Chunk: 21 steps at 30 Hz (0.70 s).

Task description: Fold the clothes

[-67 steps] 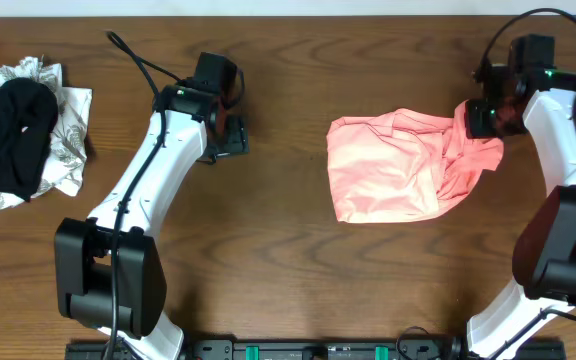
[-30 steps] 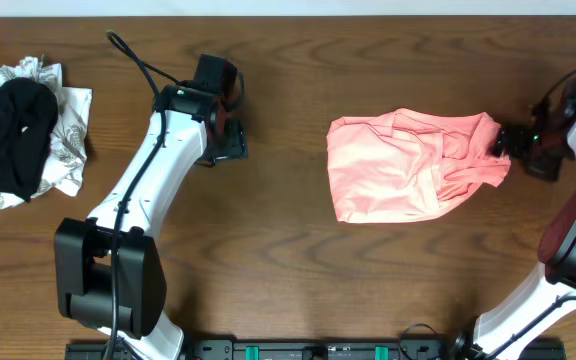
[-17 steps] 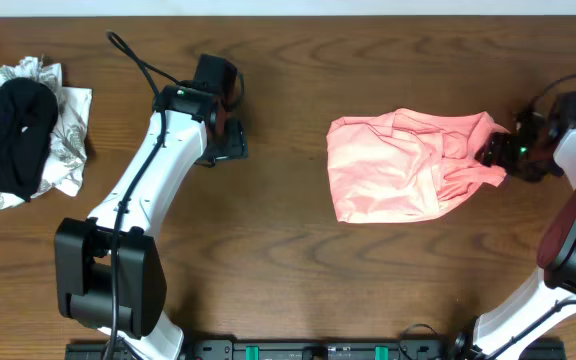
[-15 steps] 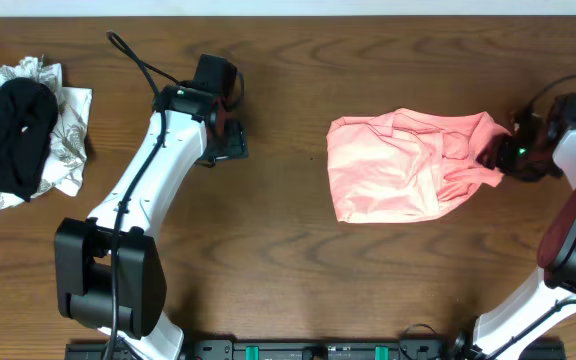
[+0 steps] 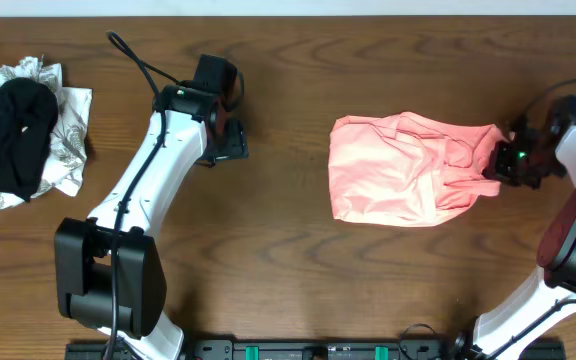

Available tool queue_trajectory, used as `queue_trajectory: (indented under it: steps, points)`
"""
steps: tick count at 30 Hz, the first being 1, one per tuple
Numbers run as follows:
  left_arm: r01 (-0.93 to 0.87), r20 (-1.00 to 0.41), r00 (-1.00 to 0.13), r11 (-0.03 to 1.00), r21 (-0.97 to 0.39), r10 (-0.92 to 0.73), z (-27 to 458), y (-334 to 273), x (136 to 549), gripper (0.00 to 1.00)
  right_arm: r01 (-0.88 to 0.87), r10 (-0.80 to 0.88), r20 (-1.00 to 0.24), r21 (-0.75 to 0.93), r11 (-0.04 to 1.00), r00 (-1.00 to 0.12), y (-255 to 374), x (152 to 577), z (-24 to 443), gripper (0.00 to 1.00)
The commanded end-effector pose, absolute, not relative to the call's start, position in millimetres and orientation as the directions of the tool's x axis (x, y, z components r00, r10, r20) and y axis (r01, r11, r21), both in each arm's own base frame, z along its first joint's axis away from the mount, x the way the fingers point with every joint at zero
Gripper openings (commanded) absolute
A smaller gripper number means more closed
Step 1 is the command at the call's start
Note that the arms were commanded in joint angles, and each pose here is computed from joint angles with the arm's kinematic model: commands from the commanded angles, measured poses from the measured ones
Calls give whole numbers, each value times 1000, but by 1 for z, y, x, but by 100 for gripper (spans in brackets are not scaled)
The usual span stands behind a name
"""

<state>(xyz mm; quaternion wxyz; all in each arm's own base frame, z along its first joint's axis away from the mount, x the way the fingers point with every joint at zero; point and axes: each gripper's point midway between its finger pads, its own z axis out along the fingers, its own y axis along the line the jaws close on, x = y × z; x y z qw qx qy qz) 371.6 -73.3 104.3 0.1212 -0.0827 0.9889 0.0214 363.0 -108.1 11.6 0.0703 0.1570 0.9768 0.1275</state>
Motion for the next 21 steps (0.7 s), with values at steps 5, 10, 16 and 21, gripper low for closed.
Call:
queue_trajectory:
  steps: [5, 10, 16, 21]
  points:
    - [-167, -246, -957, 985, 40, -152, 101, -69, 372, 78, 300, 329, -143, 192, 934, -933, -128, 376, 54, 1]
    - [-166, -249, -956, 985, 38, -152, 101, -70, 373, 78, 286, 313, -132, 194, 939, -940, -119, 379, 62, 1]
    - [-167, -253, -956, 985, 37, -152, 102, -70, 374, 78, 226, 241, -95, 151, 962, -966, -96, 380, 77, 1]
    - [-167, -269, -951, 985, 29, -153, 103, -71, 378, 78, 130, 136, -63, 89, 987, -989, -62, 381, 84, 1]
